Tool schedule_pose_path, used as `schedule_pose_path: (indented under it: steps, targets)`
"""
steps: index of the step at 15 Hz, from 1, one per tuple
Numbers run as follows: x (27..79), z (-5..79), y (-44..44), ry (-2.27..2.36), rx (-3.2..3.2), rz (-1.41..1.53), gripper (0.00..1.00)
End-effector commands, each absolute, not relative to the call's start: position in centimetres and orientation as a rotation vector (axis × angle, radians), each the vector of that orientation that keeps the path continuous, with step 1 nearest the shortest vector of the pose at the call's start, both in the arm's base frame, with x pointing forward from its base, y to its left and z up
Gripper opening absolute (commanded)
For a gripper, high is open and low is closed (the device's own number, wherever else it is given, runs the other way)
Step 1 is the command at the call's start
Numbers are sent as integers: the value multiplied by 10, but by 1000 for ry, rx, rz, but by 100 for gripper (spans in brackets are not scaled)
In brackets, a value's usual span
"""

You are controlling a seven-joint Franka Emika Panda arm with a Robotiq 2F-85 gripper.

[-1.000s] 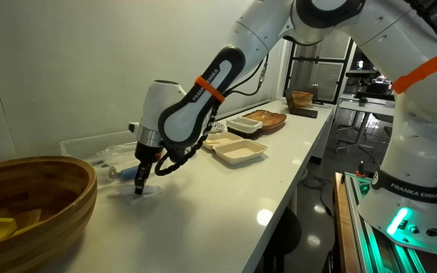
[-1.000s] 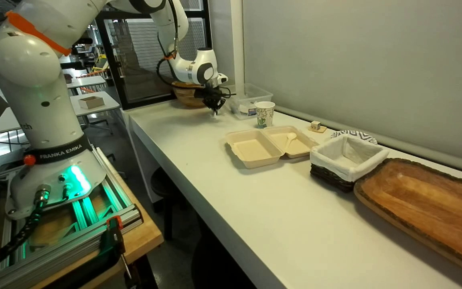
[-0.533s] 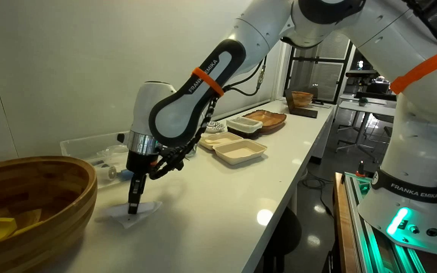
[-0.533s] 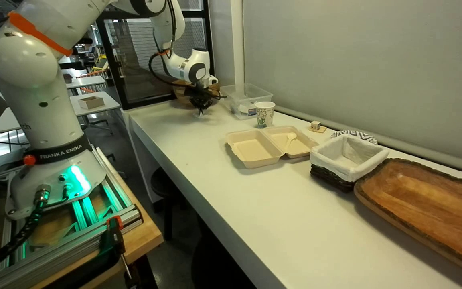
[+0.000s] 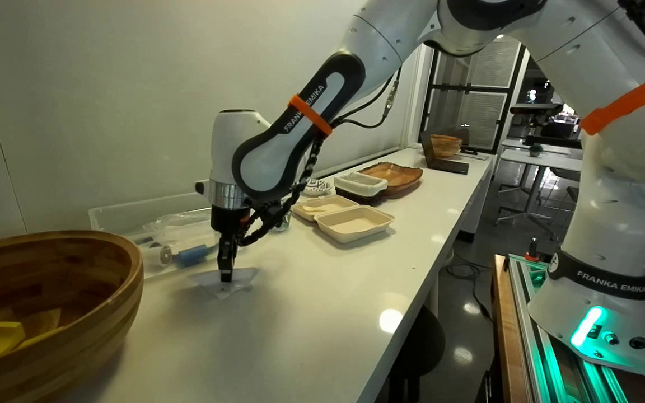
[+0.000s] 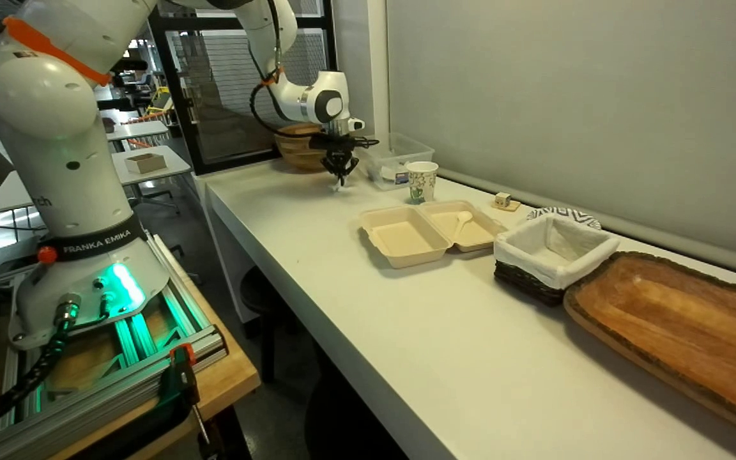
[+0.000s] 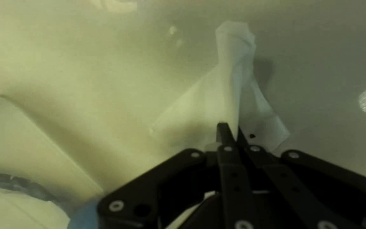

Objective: Wipe the table with the napkin

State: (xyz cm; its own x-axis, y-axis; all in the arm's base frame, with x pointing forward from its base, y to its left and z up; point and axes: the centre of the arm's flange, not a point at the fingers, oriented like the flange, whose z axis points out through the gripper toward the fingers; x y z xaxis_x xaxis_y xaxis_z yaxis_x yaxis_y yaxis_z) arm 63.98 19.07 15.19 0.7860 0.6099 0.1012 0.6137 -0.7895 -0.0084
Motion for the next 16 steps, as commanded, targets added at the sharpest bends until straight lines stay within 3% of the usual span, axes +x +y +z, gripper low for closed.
schedule_pose_path:
  steps: [1, 8, 16]
  targets:
    - [640, 130, 198, -1071, -2920, -190, 0]
    - [632, 122, 239, -1196, -2688, -425, 0]
    - [615, 136, 232, -1086, -2732, -109, 0]
